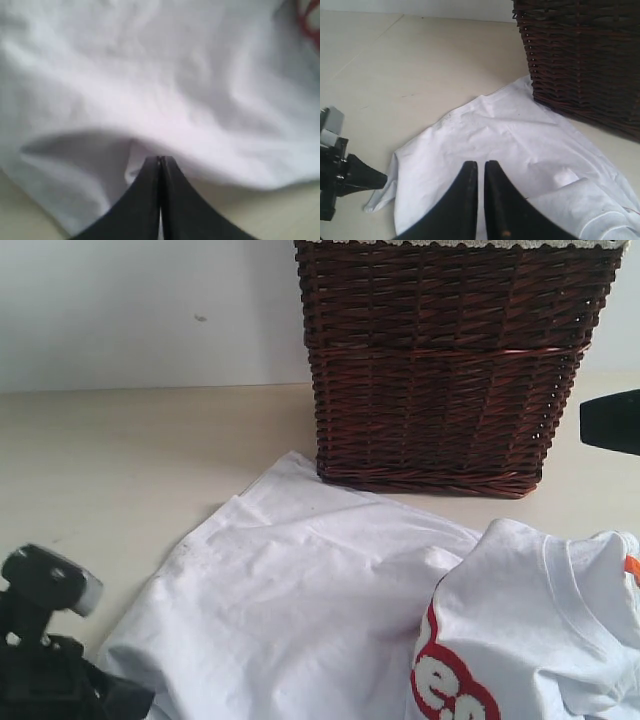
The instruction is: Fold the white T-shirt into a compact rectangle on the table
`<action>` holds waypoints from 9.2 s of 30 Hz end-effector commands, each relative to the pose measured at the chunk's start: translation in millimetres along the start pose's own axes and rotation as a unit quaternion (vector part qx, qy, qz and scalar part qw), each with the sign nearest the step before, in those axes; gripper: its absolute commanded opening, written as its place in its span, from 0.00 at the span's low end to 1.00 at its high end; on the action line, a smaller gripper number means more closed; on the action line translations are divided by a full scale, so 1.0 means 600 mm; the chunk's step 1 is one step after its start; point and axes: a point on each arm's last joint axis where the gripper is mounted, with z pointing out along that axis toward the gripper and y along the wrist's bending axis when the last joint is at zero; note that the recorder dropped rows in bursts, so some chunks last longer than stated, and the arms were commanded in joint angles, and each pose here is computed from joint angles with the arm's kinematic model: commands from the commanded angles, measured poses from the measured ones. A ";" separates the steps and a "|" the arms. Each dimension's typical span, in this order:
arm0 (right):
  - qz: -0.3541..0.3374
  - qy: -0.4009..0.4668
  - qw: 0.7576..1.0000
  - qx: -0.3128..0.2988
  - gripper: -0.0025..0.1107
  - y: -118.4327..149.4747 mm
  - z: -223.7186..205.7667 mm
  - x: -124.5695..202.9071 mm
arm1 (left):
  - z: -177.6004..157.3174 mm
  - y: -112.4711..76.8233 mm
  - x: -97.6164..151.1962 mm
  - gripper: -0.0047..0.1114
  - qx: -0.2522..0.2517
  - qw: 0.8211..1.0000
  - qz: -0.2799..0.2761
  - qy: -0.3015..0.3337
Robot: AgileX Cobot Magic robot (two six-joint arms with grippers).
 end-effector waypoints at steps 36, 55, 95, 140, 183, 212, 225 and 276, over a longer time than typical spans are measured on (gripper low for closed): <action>-0.001 0.001 1.000 -0.005 0.09 0.001 -0.001 0.002 | -0.011 -0.105 0.082 0.04 0.220 0.958 0.048 0.176; -0.003 0.002 1.000 -0.003 0.09 0.001 -0.001 0.002 | 0.138 0.091 -0.243 0.04 0.030 0.995 -0.091 -0.027; 0.002 0.003 1.000 -0.011 0.09 0.003 -0.001 0.003 | 0.210 0.100 -0.315 0.04 -0.021 0.986 0.098 0.136; -0.060 0.278 0.959 0.010 0.33 -0.043 0.180 0.081 | -0.005 0.225 -0.411 0.04 -0.020 0.999 -0.031 -0.005; 0.026 0.488 0.872 -0.045 0.02 0.111 0.074 0.148 | -0.020 0.191 -0.399 0.04 0.048 0.998 -0.031 -0.039; -0.108 0.481 0.832 -0.256 0.27 0.172 0.049 0.162 | -0.021 0.185 -0.399 0.04 0.066 0.997 -0.025 -0.038; -0.122 0.254 0.934 0.222 0.38 0.062 0.096 0.071 | -0.021 0.185 -0.397 0.04 0.066 0.997 -0.022 -0.034; -0.109 0.629 0.661 0.395 0.02 -0.108 0.226 0.249 | -0.009 0.187 -0.385 0.04 0.072 0.997 -0.032 -0.020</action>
